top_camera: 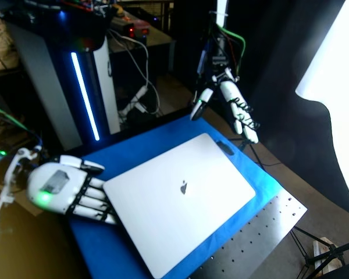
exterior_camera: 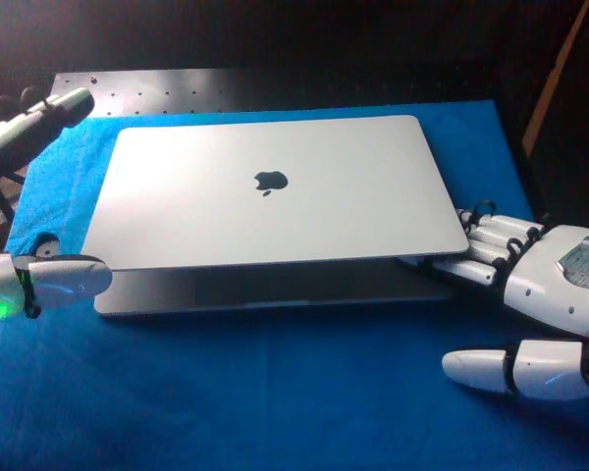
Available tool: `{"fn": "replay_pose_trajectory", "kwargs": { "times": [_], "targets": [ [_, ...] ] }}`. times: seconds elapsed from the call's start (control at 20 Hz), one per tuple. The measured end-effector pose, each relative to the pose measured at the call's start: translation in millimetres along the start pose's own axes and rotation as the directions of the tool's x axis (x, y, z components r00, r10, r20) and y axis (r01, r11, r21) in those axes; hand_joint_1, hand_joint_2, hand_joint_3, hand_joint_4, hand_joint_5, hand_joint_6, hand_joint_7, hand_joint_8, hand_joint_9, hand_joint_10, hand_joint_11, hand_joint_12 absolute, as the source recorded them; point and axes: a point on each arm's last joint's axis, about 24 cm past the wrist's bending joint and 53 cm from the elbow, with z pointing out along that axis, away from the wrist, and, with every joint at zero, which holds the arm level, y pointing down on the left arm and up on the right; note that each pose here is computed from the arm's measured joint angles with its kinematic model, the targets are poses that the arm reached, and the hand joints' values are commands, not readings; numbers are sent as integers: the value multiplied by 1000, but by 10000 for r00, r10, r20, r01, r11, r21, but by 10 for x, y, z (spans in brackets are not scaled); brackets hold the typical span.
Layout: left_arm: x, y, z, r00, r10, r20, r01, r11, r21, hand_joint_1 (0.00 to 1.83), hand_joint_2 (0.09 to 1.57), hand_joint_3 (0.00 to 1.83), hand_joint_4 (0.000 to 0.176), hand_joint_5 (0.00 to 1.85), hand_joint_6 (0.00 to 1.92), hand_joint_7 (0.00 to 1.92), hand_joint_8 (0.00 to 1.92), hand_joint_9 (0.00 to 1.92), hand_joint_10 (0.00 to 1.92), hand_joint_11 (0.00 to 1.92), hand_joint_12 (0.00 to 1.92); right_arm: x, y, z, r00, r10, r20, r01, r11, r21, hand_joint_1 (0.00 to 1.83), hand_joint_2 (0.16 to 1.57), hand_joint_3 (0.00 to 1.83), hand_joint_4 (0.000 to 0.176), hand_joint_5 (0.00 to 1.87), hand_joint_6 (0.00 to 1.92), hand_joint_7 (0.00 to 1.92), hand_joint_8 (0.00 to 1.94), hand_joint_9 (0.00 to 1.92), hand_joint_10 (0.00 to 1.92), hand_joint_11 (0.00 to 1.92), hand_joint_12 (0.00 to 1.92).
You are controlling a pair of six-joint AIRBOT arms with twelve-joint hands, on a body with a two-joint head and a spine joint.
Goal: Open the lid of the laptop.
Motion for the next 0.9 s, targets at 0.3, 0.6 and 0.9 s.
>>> {"fn": "replay_pose_trajectory", "kwargs": {
  "times": [0.3, 0.6, 0.9],
  "targets": [
    [105, -133, 172, 9991, 100, -403, -81, 9989, 453, 578, 915, 0, 102, 0, 0, 0, 0, 0, 0, 0, 0, 23, 65, 116, 9998, -135, -120, 133, 9998, -176, 0, 1296, 3, 0, 0, 0, 0, 0, 0, 0, 0, 0],
    [414, -217, 252, 9875, 483, -1501, -372, 9964, 756, 677, 882, 0, 176, 0, 0, 0, 0, 0, 0, 0, 0, 25, 57, 119, 9999, -7, -143, 4, 9998, -187, 0, 1291, 0, 0, 0, 0, 0, 0, 0, 0, 0, 0],
    [443, -292, 449, 9671, 1830, -1769, -1675, 9809, 991, 898, 910, 13, 167, 0, 0, 0, 0, 0, 0, 0, 0, 24, 56, 119, 9998, 148, -152, -151, 9997, -189, 0, 1296, 2, 0, 0, 0, 0, 0, 0, 0, 0, 0]
  ]
}}
